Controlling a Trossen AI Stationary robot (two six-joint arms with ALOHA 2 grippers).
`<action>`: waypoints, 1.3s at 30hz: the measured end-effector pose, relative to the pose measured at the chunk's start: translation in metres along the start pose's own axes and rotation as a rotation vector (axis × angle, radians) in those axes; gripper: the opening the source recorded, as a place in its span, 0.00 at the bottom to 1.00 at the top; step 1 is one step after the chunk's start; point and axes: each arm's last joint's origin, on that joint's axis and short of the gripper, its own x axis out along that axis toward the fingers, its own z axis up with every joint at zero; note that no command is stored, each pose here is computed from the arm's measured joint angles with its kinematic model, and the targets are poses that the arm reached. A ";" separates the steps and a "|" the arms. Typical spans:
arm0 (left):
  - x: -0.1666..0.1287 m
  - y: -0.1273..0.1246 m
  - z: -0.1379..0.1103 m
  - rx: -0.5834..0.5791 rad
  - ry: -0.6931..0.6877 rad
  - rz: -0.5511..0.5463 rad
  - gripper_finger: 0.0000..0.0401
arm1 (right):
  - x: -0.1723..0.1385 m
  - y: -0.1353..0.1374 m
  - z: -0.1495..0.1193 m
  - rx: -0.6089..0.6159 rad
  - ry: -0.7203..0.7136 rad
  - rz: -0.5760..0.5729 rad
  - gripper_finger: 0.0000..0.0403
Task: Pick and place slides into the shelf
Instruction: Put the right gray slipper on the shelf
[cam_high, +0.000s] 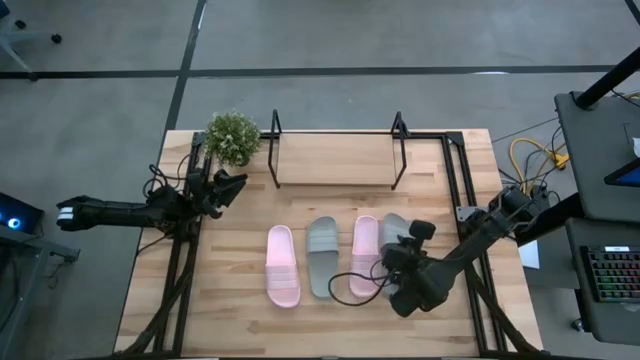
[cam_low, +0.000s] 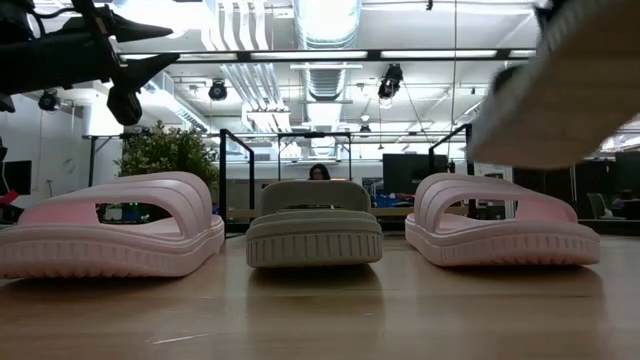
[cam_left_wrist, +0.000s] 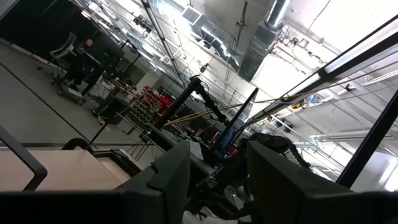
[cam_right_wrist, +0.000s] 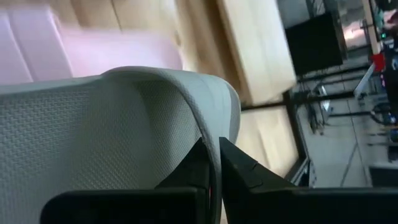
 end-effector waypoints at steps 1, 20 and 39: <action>0.000 0.000 0.000 -0.001 -0.001 0.000 0.36 | -0.003 -0.003 0.006 0.004 -0.017 0.005 0.03; 0.000 0.000 0.000 -0.002 0.000 0.000 0.36 | 0.010 -0.124 0.085 0.032 -0.096 -0.034 0.03; 0.000 0.000 0.000 -0.001 -0.007 0.010 0.36 | 0.089 -0.202 0.133 -0.123 -0.048 -0.084 0.03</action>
